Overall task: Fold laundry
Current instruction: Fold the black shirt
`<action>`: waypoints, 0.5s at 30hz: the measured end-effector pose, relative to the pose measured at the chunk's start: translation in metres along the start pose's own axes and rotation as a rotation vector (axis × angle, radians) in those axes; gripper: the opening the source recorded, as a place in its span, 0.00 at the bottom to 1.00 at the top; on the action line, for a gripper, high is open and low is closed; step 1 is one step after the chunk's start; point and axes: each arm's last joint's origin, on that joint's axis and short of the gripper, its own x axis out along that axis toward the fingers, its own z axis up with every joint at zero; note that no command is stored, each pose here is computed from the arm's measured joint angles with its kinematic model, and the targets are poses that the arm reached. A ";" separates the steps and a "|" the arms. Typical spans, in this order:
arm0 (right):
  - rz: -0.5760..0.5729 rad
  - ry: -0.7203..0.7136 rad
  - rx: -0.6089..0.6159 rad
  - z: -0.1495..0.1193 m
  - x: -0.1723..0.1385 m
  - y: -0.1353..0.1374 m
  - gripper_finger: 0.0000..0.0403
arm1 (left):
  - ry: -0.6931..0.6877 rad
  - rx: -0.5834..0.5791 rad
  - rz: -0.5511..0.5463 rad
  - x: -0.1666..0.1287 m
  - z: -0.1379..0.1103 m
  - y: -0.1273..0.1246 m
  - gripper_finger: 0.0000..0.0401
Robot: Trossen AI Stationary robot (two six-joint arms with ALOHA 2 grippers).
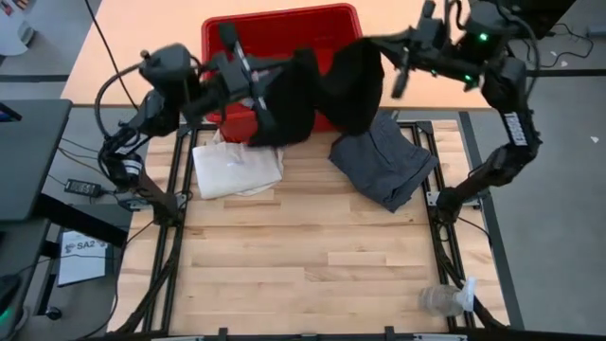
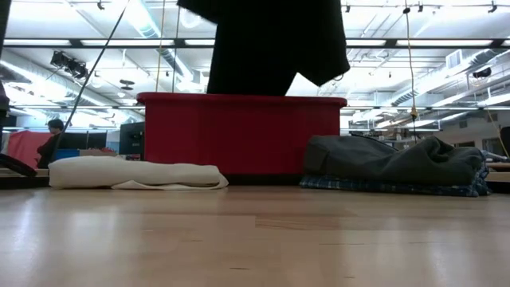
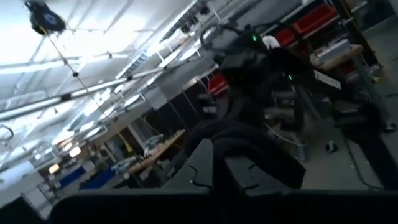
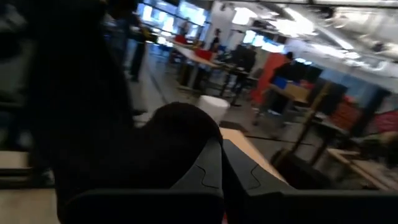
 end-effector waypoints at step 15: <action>0.463 0.042 0.401 0.025 -0.056 0.073 0.00 | 0.181 -0.091 -0.215 -0.052 0.050 -0.096 0.02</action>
